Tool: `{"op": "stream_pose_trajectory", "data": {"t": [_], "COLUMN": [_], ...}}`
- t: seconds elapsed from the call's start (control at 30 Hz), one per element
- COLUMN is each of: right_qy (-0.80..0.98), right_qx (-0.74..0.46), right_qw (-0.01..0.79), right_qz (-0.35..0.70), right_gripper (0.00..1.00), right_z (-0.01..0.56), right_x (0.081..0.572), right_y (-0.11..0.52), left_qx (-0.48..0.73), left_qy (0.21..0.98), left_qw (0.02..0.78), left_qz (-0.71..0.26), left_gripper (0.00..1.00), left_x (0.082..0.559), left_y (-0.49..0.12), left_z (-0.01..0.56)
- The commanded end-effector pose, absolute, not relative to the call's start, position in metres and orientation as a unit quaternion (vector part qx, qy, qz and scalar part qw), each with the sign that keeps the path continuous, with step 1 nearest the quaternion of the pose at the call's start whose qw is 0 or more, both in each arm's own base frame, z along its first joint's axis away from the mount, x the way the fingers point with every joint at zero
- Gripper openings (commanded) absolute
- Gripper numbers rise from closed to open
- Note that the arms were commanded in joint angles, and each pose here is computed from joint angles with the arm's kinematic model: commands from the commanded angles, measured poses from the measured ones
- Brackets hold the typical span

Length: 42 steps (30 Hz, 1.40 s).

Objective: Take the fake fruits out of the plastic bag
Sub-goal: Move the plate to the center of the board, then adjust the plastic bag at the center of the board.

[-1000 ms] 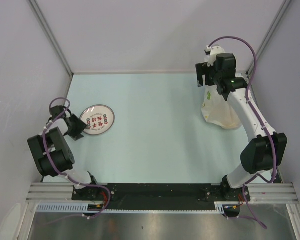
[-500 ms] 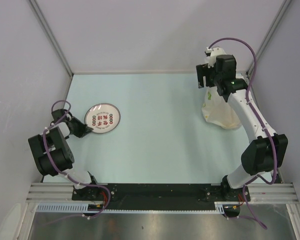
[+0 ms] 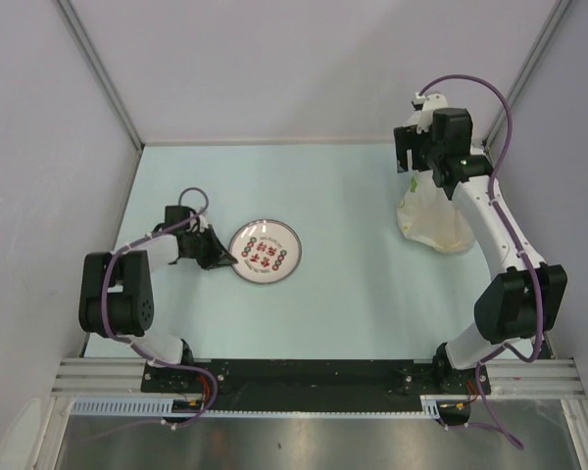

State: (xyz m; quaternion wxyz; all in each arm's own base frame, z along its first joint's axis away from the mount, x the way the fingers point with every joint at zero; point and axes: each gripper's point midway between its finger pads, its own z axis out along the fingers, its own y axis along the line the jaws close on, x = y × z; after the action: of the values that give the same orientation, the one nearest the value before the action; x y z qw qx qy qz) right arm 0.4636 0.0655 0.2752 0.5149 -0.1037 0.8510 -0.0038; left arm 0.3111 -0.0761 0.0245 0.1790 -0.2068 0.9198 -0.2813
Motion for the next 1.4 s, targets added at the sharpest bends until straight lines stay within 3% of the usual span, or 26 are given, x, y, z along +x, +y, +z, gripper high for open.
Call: {"op": "stream_pose_trajectory", "data": {"t": [0.0,0.1,0.3,0.43,0.47,0.5,0.53,0.63,0.8,0.93,1.17,1.37], "right_qy": [0.841,0.841,0.842,0.847,0.848,0.847,0.843,0.832,0.809,0.814,0.829,0.828], "right_qx": [-0.096,-0.091,-0.095,-0.093,-0.092,-0.092,-0.091,-0.080,-0.023,0.014,0.030,0.075], "right_qw": [0.533,0.534,0.531,0.523,0.521,0.523,0.530,0.549,0.587,0.580,0.556,0.552], "right_qz": [-0.007,-0.002,0.001,0.004,0.007,0.007,0.007,0.004,0.003,0.026,0.059,0.056], "right_gripper": [0.88,0.88,0.88,0.88,0.88,0.88,0.88,0.88,0.85,0.83,0.80,0.88], "right_z": [0.295,0.297,0.292,0.285,0.284,0.286,0.291,0.309,0.345,0.348,0.332,0.325], "right_x": [0.456,0.455,0.448,0.445,0.444,0.444,0.442,0.438,0.422,0.409,0.407,0.417], "right_y": [0.057,0.056,0.055,0.053,0.054,0.054,0.054,0.050,0.036,0.035,0.042,0.031], "left_qx": [-0.041,0.040,0.164,0.197,0.197,0.199,0.197,0.208,0.236,0.242,0.202,0.206], "left_qy": [0.960,0.963,0.946,0.938,0.939,0.939,0.943,0.937,0.905,0.884,0.869,0.852], "left_qw": [0.120,0.060,0.071,0.087,0.086,0.095,0.096,0.130,0.219,0.294,0.339,0.374], "left_qz": [-0.251,-0.259,-0.271,-0.271,-0.268,-0.266,-0.251,-0.248,-0.278,-0.270,-0.299,-0.302], "left_gripper": [0.00,0.00,0.00,0.00,0.07,0.23,0.51,0.74,0.90,0.91,0.90,0.90], "left_x": [0.270,0.238,0.198,0.199,0.200,0.208,0.211,0.232,0.265,0.303,0.347,0.359], "left_y": [-0.109,-0.137,-0.182,-0.197,-0.197,-0.199,-0.195,-0.200,-0.218,-0.221,-0.221,-0.224], "left_z": [0.010,0.001,0.007,0.012,0.011,0.016,0.017,0.041,0.112,0.162,0.208,0.239]}}
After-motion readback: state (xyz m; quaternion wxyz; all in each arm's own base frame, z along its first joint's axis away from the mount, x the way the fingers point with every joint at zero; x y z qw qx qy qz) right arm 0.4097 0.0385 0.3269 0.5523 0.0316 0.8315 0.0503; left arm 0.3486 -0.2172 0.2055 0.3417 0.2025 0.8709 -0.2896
